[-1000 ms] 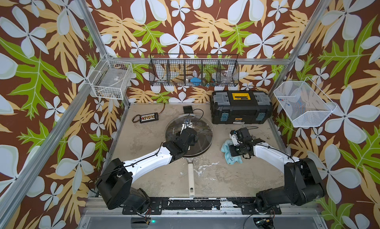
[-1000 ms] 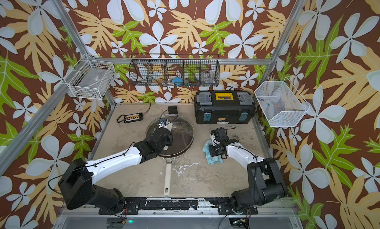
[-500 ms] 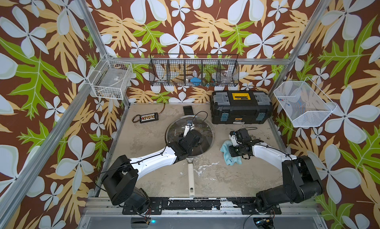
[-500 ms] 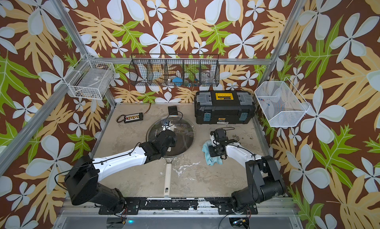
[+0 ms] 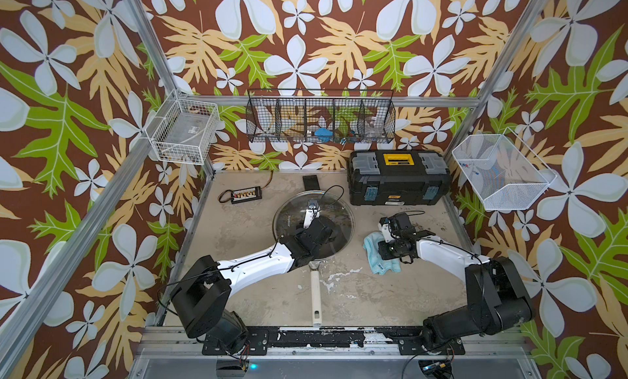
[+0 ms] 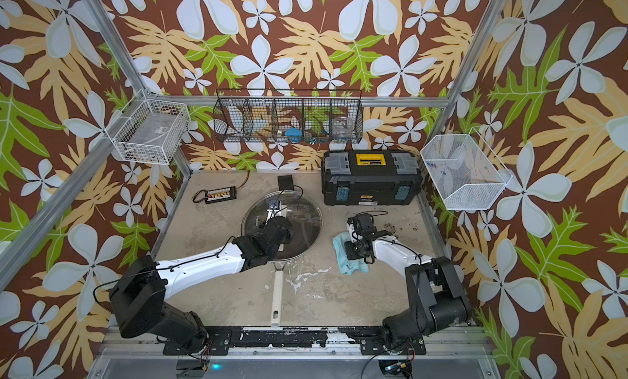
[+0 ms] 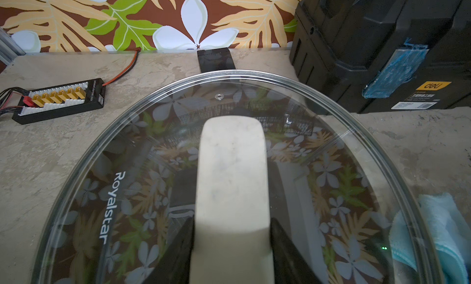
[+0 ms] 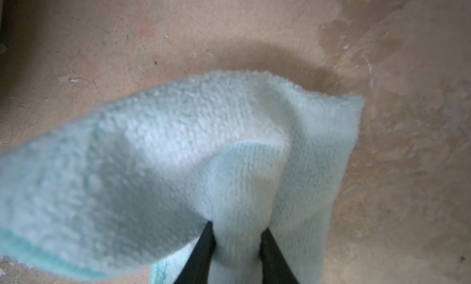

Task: Wipe the pot lid with a cloth
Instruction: Place the pot lid on the cooking pot.

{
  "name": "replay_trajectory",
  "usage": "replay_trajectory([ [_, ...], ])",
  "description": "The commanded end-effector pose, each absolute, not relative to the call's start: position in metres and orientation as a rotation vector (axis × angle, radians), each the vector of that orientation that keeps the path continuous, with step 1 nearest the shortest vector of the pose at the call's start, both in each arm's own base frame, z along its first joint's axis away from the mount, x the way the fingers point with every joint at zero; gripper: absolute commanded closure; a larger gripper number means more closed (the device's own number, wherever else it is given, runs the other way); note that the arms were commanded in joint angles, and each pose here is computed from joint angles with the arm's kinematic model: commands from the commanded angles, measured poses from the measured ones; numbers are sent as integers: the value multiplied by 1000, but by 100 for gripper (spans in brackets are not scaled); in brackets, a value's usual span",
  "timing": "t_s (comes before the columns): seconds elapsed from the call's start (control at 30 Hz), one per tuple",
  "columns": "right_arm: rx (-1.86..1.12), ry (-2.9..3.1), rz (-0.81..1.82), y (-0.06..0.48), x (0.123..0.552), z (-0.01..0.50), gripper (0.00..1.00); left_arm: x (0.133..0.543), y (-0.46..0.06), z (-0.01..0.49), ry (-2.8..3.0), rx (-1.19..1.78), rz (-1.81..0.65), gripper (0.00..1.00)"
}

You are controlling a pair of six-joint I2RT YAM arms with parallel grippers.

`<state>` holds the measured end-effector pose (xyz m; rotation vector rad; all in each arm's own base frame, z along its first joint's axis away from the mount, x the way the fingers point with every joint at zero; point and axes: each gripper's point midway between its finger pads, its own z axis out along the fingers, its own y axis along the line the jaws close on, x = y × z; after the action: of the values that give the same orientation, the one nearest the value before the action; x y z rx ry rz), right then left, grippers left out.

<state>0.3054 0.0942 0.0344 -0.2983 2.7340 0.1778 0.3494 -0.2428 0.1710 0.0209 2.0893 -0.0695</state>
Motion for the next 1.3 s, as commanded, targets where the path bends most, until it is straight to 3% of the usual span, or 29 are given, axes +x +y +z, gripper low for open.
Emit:
replay_trajectory([
  [0.0, -284, 2721, 191, 96, 308, 38, 62, 362, -243, 201, 1968, -88, -106, 100],
  [0.17, -287, 2686, 194, 96, 309, 50, 49, 361, -241, 199, 1969, -91, -92, 100],
  [0.23, -287, 2664, 196, 96, 310, 58, 23, 360, -241, 199, 1967, -92, -90, 100],
  [0.27, -289, 2654, 197, 96, 311, 61, 3, 360, -240, 198, 1969, -93, -88, 100],
  [0.3, -290, 2639, 194, 96, 312, 66, 0, 360, -240, 199, 1967, -92, -88, 100],
  [0.53, -284, 2573, 158, 91, 314, 89, 0, 359, -239, 200, 1958, -96, -67, 100],
  [1.27, -299, 2556, 172, 92, 312, 94, 0, 359, -240, 194, 1960, -94, -31, 100],
])
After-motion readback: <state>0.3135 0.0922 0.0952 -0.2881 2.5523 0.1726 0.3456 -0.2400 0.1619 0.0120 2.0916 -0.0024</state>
